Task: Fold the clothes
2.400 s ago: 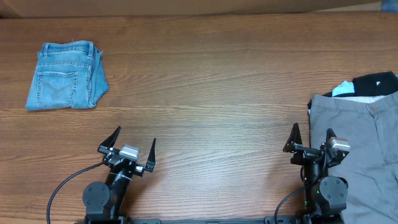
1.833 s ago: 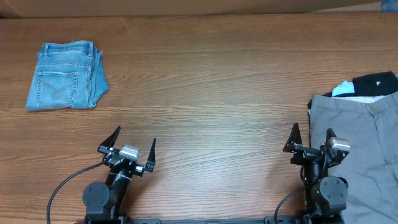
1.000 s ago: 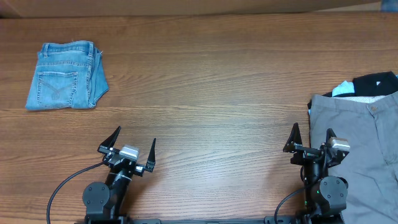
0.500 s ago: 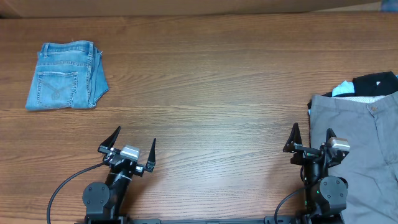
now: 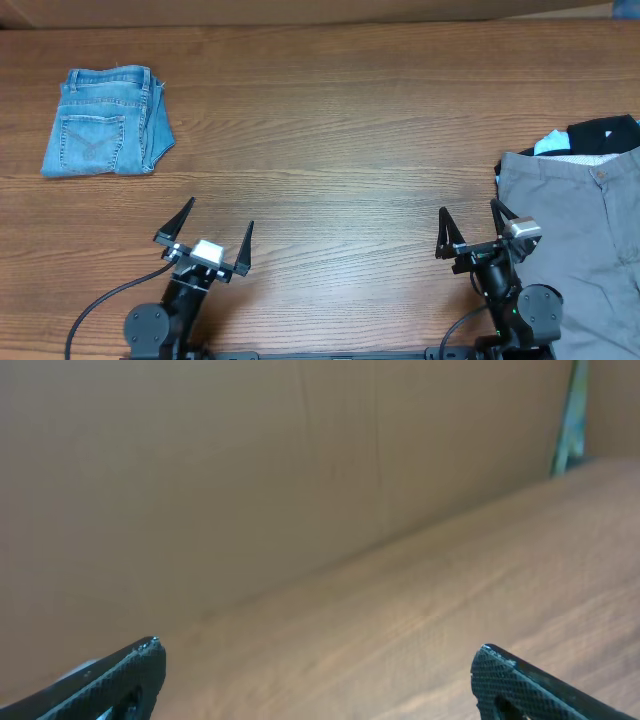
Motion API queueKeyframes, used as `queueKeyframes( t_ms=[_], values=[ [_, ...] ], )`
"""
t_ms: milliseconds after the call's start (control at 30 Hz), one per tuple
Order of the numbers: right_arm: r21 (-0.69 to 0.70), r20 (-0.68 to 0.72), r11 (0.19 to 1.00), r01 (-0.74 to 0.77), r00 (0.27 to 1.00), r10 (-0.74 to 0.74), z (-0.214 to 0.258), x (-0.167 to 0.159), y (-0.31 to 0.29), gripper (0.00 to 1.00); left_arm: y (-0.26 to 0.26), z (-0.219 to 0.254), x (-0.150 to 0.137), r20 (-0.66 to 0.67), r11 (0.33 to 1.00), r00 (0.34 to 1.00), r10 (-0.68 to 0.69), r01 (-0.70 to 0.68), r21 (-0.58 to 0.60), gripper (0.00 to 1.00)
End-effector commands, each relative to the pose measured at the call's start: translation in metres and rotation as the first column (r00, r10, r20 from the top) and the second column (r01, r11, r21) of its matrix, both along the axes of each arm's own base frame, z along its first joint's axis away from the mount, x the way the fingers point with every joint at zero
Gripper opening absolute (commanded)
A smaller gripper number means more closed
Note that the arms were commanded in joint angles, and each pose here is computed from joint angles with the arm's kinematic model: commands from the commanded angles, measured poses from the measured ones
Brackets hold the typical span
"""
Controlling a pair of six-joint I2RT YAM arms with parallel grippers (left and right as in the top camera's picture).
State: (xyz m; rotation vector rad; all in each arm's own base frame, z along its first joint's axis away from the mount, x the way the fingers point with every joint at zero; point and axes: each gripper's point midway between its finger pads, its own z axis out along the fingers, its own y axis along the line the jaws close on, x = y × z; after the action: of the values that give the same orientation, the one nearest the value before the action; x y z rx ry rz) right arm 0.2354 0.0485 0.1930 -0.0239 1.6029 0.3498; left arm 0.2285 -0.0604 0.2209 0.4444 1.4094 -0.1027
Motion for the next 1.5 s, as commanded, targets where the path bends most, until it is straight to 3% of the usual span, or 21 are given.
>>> queueKeyframes(
  t_ms=[0,200,433,600,800,933,1067,1267,1467],
  values=[
    [0.004,0.099,0.999,-0.042,0.994,0.041,0.048,-0.014,0.005,1.00,-0.005,0.049,-0.015,0.071,0.999,0.997,-0.033,0.035,-0.028,1.00],
    [0.015,0.033,0.999,-0.032,0.999,0.032,0.063,-0.019,0.003,1.00,-0.001,0.077,-0.012,-0.013,0.997,1.000,-0.012,0.011,-0.081,1.00],
    [0.097,-0.174,0.995,-0.018,0.984,0.034,0.068,-0.011,0.005,1.00,-0.003,0.085,0.020,-0.295,0.986,0.955,-0.041,-0.009,-0.167,1.00],
    [0.098,-0.366,0.995,-0.013,0.929,0.049,0.075,-0.002,0.009,1.00,-0.014,0.089,0.041,-0.506,0.981,0.855,-0.110,0.012,-0.193,1.00],
    [0.195,-0.585,0.967,-0.162,0.773,0.248,0.055,-0.005,0.044,1.00,-0.031,0.079,0.052,-0.695,0.965,0.684,-0.223,0.053,-0.258,1.00],
    [0.291,-0.619,0.923,-0.252,0.686,0.382,0.046,-0.005,0.067,1.00,-0.043,0.067,0.053,-0.741,0.937,0.593,-0.315,0.071,-0.342,1.00],
    [0.302,-0.621,0.917,-0.260,0.676,0.396,0.043,0.007,0.070,1.00,-0.048,0.060,0.056,-0.754,0.927,0.558,-0.348,0.082,-0.367,1.00],
    [0.225,-0.731,0.974,-0.033,0.655,0.191,0.015,0.045,0.042,1.00,-0.047,0.057,0.059,-0.760,0.929,0.553,-0.341,0.075,-0.363,1.00],
    [0.163,-0.780,0.987,0.001,0.613,0.128,0.013,0.083,0.036,1.00,-0.046,0.056,0.059,-0.763,0.930,0.551,-0.338,0.071,-0.360,1.00]
  ],
)
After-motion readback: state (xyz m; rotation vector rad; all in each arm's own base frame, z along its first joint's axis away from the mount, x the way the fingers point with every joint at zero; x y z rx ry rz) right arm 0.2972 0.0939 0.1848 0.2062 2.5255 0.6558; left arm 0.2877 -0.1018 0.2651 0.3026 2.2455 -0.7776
